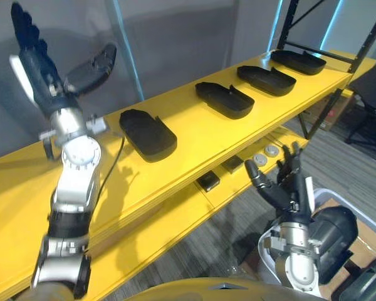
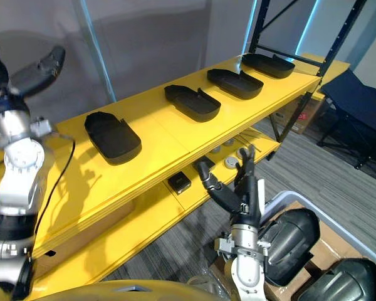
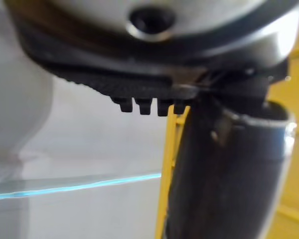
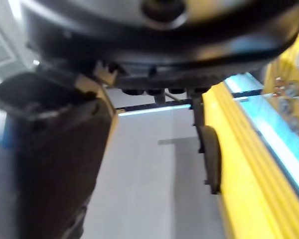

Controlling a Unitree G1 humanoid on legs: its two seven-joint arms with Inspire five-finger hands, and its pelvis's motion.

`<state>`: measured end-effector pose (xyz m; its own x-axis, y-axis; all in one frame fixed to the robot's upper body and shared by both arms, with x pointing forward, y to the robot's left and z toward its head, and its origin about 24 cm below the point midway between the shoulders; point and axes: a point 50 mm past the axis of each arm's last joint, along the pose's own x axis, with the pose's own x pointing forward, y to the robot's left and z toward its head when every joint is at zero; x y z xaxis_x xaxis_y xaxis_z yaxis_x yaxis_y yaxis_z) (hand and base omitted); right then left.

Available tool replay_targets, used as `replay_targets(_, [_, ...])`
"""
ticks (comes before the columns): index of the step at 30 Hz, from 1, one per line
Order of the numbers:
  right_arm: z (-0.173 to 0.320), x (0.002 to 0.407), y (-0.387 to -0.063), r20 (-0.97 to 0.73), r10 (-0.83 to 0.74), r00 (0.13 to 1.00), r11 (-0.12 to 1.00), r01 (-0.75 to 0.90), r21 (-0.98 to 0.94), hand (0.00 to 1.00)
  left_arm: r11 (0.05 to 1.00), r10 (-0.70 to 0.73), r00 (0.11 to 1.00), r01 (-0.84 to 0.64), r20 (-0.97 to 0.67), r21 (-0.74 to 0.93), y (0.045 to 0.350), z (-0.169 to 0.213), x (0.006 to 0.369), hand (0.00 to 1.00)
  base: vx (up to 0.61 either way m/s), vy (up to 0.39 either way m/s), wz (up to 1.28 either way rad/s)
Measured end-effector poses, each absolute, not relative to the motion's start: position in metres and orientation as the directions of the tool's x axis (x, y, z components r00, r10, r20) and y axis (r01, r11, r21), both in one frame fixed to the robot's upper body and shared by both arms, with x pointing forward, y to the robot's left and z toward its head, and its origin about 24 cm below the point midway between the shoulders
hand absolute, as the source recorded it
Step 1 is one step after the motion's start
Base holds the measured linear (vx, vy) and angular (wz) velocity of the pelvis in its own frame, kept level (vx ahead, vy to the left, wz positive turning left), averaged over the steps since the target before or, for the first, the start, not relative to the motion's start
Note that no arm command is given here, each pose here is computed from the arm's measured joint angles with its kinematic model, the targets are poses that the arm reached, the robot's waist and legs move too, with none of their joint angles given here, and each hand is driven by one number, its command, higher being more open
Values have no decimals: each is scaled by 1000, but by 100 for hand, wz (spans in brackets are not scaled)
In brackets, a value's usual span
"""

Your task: Walk over and take three plastic housings, then place them on the shelf

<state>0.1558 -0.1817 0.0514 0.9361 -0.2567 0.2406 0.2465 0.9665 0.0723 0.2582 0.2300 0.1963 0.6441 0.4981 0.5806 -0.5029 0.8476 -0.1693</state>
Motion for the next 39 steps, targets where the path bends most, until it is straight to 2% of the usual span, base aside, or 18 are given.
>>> replay_targets(3, [74, 157, -188, 342, -240, 908, 971, 229, 72, 100, 846, 521, 652, -479, 551, -232, 224, 172, 223, 100, -39, -35, 29])
replay_targets(5, [88, 163, -185, 403, -185, 896, 982, 157, 102, 100, 836, 543, 648, -474, 534, -276, 221, 160, 199, 100, -7, -31, 37])
replay_targets(10, [121, 200, -149, 552, 78, 830, 981, -164, 108, 100, 793, 609, 664, -527, 433, -307, 220, 131, 173, 100, -13, -21, 42])
replay_targets(15, [120, 242, -103, 505, 360, 785, 913, -408, -18, 100, 731, 681, 662, -634, 312, -251, 228, 98, 174, 100, -14, -20, 56])
replay_targets(18, [108, 267, -82, 405, 430, 807, 890, -455, -39, 100, 646, 763, 606, -733, 226, -215, 243, 76, 170, 100, 10, -14, 45])
replay_targets(22, [98, 289, -71, 321, 398, 860, 909, -417, -8, 100, 524, 848, 493, -837, 195, -160, 261, 63, 158, 100, 34, -20, 42])
replay_targets(27, [93, 311, -69, 245, 318, 916, 945, -326, -9, 100, 468, 880, 444, -871, 168, -148, 267, 56, 149, 100, -16, -16, 29])
replay_targets(30, [87, 324, -68, 174, 264, 949, 964, -265, -16, 100, 442, 896, 436, -895, 84, -67, 271, 31, 142, 100, -46, -19, 18])
replay_targets(35, [91, 339, -80, 143, 182, 973, 983, -181, -17, 100, 468, 865, 460, -884, -199, -11, 271, -27, 116, 100, -53, -24, 19])
replay_targets(38, [122, 354, -89, 229, 118, 966, 992, -122, 6, 100, 506, 813, 487, -862, -319, -27, 258, -50, 106, 100, -59, -17, 2])
replay_targets(39, [137, 359, -90, 270, 99, 958, 994, -107, 14, 100, 553, 775, 531, -832, -342, -39, 251, -55, 108, 100, -62, -27, 0])
